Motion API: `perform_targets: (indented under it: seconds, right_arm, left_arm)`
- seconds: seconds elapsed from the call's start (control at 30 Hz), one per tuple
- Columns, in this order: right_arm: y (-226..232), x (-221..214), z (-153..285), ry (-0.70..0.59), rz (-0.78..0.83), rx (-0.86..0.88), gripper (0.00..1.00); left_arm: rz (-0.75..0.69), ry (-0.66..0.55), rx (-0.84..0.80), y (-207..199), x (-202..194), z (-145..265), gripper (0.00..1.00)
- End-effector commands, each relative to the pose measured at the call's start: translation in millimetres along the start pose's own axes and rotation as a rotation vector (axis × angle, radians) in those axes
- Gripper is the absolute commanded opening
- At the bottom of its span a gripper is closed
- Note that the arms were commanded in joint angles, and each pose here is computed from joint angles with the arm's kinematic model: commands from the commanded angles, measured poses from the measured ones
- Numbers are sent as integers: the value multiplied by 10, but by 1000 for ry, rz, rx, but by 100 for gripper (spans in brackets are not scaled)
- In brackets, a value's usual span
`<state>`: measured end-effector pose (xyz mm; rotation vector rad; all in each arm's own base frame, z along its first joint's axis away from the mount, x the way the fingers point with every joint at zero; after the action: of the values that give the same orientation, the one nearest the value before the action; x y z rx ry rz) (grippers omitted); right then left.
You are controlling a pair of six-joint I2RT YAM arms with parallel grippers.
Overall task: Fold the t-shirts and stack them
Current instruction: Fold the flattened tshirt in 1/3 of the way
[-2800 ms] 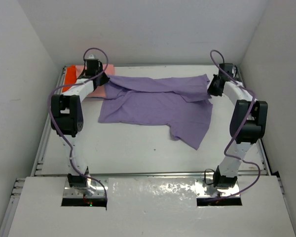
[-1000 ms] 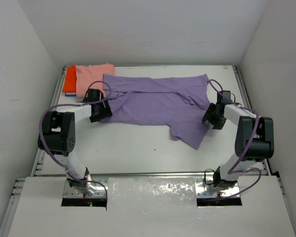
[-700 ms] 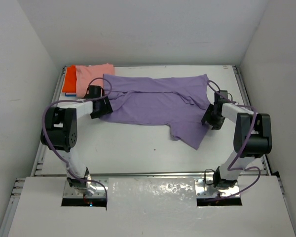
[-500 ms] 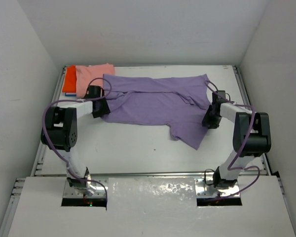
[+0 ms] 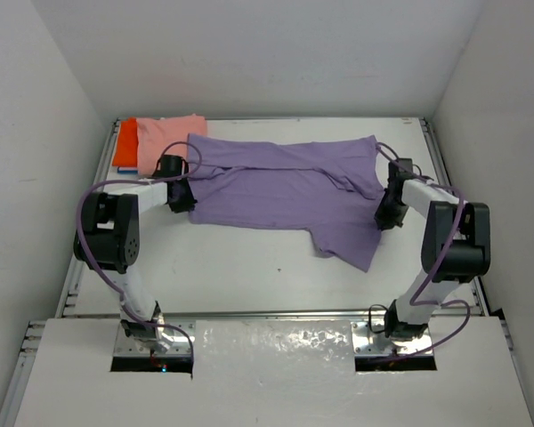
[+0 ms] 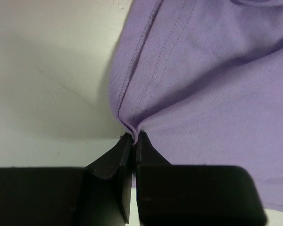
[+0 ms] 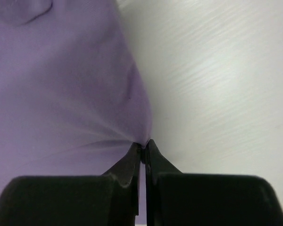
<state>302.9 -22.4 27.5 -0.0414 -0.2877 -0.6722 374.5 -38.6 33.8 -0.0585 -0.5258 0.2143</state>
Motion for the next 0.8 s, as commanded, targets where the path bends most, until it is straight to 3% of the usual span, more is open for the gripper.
perform_targets:
  seconds: [0.0,0.33,0.53,0.77]
  right_arm:
    - [-256,229,200,-41,2,-72,0]
    - [-563,228,350,-9,63,-132,0]
    - [-776,128,373,16,22,-155,0]
    - [-975,106,481,19,13,-202,0]
  left_arm:
    - [7,-16,-14,-16,59,120,0]
    - [11,31,-92,-163,-239,279,0]
    - [-14,86,-124,-394,-584,371,0]
    - [-10,113,-110,-375,-748,430,0]
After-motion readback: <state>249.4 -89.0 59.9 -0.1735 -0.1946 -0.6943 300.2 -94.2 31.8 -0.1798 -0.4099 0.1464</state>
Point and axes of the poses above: each gripper's point midway between its finger pads, its own z axis back along the fingers, its own y axis along the line the jaws close on, x = y × z, the point moved 3 cm from there along z, back along the fingers, and after that the axes turned 8 degrees about -z, right-handed, at the moved point
